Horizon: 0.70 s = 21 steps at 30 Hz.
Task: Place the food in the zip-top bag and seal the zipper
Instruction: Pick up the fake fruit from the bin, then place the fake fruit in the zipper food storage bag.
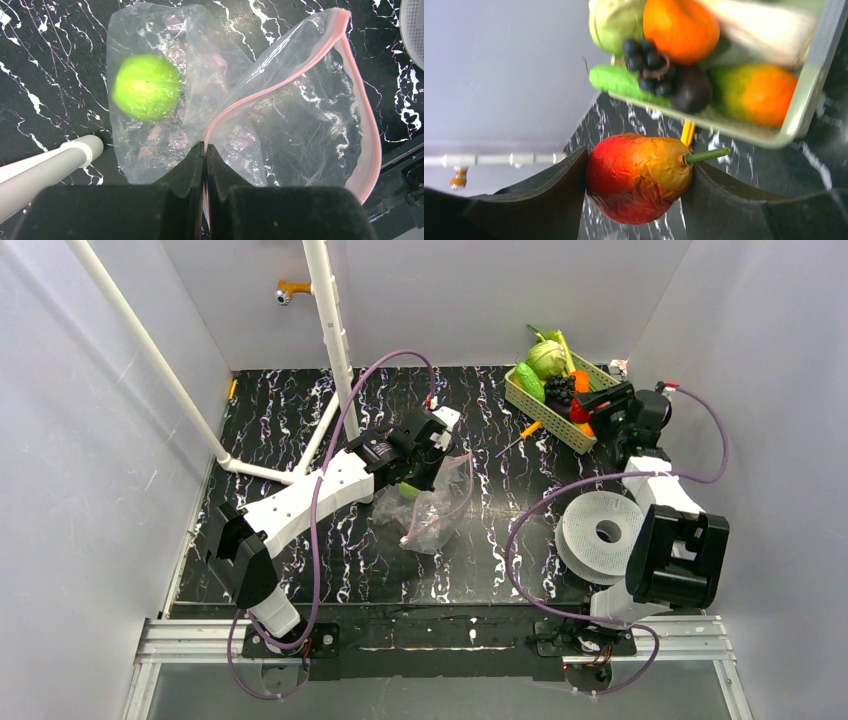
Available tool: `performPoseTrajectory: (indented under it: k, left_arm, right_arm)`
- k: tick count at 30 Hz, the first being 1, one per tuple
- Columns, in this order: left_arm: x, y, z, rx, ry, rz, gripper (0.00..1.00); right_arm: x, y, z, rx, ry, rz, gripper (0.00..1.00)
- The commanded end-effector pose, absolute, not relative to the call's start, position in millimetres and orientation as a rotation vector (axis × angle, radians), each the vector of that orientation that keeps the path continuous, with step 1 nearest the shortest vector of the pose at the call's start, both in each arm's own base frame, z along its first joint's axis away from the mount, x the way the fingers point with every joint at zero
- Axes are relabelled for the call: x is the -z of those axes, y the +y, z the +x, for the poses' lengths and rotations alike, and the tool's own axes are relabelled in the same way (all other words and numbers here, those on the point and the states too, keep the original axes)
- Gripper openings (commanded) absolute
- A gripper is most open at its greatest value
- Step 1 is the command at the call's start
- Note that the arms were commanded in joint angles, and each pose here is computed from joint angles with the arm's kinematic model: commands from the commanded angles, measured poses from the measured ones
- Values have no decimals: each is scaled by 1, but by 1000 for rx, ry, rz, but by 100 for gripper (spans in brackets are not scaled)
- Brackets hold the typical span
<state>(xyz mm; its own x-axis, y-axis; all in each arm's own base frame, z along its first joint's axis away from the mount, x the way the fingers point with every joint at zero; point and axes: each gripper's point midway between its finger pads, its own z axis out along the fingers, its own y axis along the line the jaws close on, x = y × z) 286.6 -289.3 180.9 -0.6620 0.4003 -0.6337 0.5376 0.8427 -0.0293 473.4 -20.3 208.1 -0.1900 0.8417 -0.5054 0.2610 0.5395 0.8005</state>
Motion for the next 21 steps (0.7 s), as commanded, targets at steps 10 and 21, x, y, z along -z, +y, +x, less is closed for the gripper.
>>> performPoseTrajectory:
  k: [10,21]
  left_arm:
    - [-192,-290,289,284,2366,675,0]
    - [-205,-293,284,342,2324,670,0]
  right_arm:
    - [-214,100,334,-971,1854,603,1]
    - [-264,215,234,-1181,1891,16,1]
